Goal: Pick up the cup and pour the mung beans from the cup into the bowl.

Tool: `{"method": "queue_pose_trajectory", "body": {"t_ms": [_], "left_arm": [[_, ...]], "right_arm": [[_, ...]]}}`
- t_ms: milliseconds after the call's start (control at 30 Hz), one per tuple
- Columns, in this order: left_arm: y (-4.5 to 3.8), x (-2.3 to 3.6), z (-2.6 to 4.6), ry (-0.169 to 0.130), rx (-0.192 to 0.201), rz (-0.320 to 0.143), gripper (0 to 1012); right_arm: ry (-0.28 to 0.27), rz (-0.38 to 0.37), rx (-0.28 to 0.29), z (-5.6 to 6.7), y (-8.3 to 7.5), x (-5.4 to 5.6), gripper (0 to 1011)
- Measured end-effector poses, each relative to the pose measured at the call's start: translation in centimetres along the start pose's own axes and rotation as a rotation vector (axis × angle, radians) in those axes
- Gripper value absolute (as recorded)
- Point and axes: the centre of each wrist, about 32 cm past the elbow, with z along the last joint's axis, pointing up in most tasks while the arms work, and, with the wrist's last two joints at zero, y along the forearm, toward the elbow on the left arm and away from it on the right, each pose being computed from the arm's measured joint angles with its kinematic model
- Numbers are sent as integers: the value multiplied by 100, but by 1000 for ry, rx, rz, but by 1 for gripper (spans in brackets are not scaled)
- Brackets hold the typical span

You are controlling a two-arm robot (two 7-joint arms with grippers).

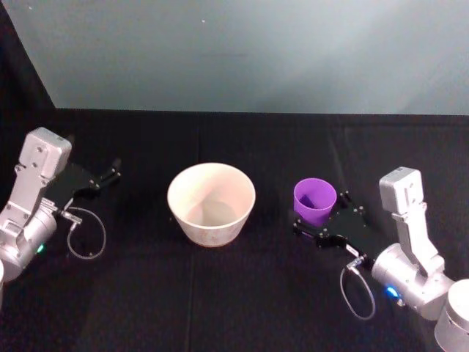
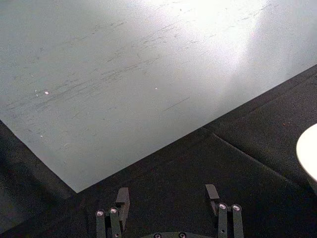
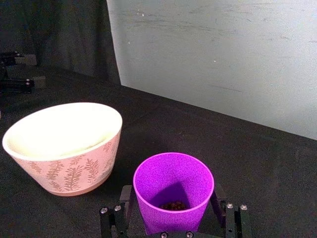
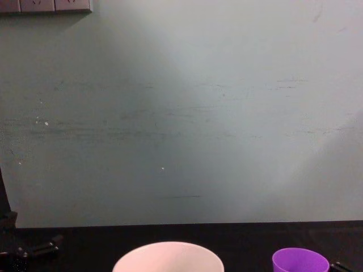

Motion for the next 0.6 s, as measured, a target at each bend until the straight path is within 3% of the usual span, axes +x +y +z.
{"method": "queue_pose_trajectory", "body": {"t_ms": [433,600], "left_arm": [[0,0,0,0,0,0,1000],[0,0,0,0,0,0,1000]], "right_arm": [[4,-18,17,-37,97,-38,997],[11,-20,20,-45,100,-41,883]]}}
